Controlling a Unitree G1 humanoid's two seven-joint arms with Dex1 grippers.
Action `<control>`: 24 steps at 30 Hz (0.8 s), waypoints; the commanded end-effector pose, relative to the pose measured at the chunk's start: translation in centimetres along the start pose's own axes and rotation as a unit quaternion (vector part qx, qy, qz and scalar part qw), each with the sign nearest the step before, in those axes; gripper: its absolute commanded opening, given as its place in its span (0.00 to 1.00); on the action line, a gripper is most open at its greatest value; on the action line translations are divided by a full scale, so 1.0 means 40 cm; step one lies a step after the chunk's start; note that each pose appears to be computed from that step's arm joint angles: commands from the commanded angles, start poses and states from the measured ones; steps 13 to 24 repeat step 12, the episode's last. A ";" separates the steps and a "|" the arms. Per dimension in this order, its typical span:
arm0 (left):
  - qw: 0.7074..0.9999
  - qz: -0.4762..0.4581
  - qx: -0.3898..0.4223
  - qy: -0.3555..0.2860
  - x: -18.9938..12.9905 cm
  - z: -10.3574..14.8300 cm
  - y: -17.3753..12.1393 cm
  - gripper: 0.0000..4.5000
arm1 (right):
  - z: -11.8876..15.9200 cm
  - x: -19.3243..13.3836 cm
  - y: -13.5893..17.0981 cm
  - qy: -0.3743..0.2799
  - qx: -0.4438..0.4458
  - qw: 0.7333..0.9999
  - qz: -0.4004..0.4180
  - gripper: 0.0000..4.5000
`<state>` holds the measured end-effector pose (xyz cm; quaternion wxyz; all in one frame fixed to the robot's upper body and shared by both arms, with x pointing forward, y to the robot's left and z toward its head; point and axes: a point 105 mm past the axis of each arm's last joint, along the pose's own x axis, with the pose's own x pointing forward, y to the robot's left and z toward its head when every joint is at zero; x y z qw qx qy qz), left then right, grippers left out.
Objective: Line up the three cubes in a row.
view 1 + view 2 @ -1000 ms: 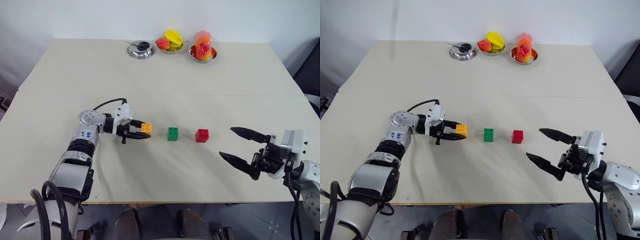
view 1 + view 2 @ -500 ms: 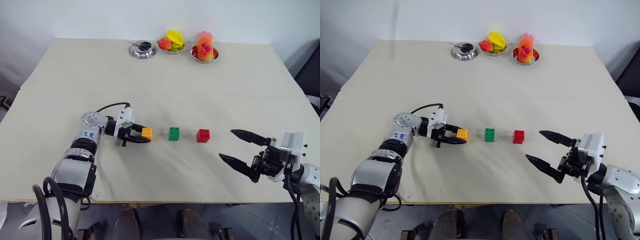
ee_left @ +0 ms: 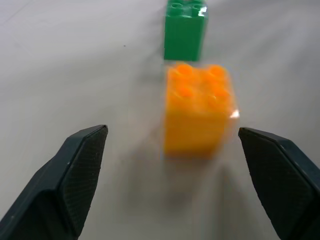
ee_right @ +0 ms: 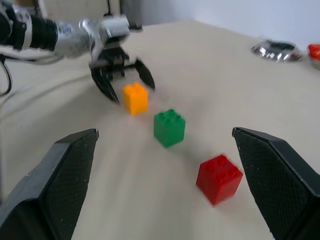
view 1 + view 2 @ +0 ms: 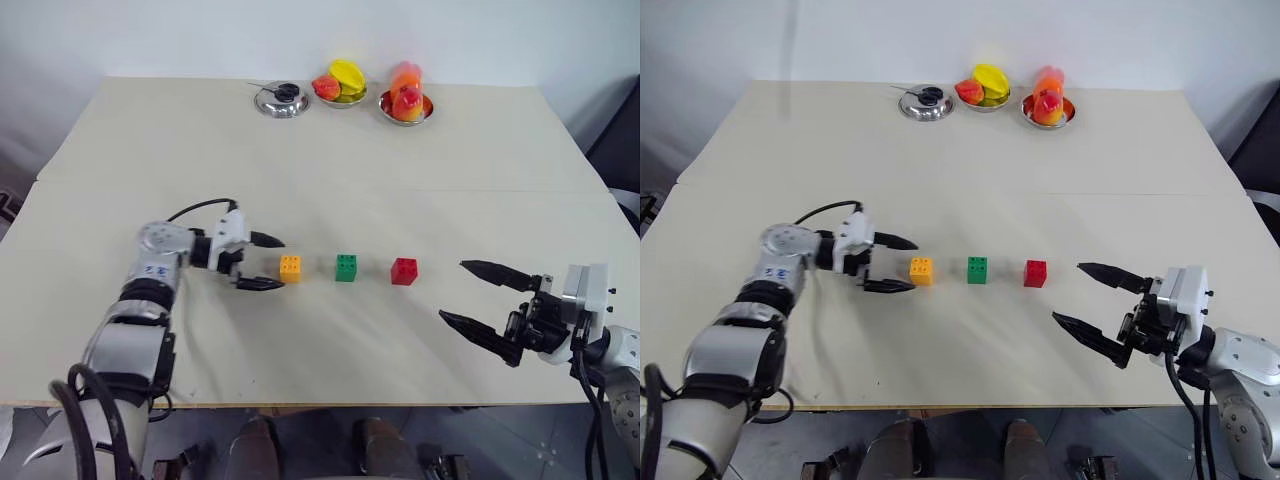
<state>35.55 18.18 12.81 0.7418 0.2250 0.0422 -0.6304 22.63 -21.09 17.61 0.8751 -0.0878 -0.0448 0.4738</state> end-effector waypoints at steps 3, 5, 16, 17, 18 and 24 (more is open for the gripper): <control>0.999 0.030 -0.007 -0.014 -0.141 0.002 -0.073 0.99 | -0.033 -0.124 -0.064 0.057 -0.025 0.998 -0.034 1.00; 0.998 0.064 0.000 0.005 -0.174 -0.006 -0.098 0.99 | -0.041 -0.153 -0.083 0.069 -0.033 0.996 -0.044 1.00; 0.980 0.191 -0.048 0.002 -0.258 -0.012 -0.140 0.99 | -0.101 -0.170 -0.092 0.100 -0.032 0.994 -0.036 1.00; 0.980 0.191 -0.048 0.002 -0.258 -0.012 -0.140 0.99 | -0.101 -0.170 -0.092 0.100 -0.032 0.994 -0.036 1.00; 0.980 0.191 -0.048 0.002 -0.258 -0.012 -0.140 0.99 | -0.101 -0.170 -0.092 0.100 -0.032 0.994 -0.036 1.00; 0.980 0.191 -0.048 0.002 -0.258 -0.012 -0.140 0.99 | -0.101 -0.170 -0.092 0.100 -0.032 0.994 -0.036 1.00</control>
